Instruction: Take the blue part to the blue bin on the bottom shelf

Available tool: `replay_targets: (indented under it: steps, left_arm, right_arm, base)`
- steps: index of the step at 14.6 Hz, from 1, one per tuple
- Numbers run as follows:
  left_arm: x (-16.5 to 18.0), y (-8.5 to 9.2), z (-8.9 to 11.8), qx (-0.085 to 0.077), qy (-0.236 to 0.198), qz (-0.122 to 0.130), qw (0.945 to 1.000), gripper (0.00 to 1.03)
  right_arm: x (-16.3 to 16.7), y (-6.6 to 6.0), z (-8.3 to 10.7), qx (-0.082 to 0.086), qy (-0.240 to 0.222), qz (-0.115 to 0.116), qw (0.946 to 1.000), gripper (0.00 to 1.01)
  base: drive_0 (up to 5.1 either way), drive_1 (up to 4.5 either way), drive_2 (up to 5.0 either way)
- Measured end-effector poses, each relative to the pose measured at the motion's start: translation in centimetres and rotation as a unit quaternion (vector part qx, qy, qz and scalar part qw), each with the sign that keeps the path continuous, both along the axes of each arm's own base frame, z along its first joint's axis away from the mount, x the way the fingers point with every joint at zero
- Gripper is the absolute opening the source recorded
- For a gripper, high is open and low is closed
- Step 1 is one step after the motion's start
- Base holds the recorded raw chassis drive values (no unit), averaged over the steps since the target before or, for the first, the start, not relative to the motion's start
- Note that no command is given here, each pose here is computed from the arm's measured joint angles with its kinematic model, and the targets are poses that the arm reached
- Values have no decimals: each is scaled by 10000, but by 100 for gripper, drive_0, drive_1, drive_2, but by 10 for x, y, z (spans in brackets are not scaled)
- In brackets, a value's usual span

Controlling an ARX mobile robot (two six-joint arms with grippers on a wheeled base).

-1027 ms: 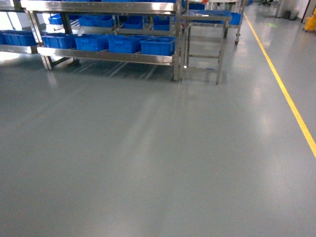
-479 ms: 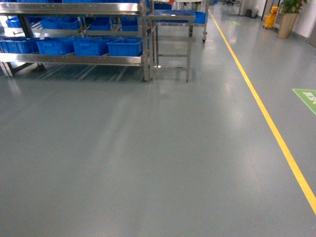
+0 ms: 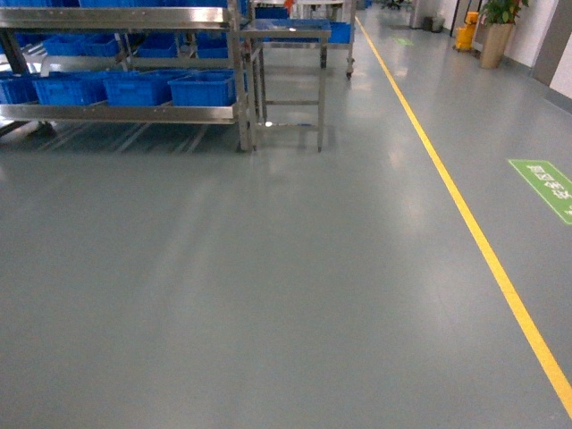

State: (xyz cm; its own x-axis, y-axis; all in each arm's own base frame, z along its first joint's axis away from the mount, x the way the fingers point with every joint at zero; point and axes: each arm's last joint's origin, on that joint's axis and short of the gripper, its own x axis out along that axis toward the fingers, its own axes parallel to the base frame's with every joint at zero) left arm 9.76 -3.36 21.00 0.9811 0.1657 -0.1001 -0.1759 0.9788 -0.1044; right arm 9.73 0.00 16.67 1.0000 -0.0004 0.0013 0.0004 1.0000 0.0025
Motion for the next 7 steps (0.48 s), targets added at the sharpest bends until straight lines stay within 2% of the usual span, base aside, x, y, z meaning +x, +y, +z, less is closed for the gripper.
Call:
replay_targets:
  steps: [7]
  left_arm:
    - [0, 0, 0, 2, 3, 0, 10000, 43]
  right_arm:
    - [0, 0, 0, 0, -10, 0, 10000, 98]
  base:
    - [-7, 395, -408]
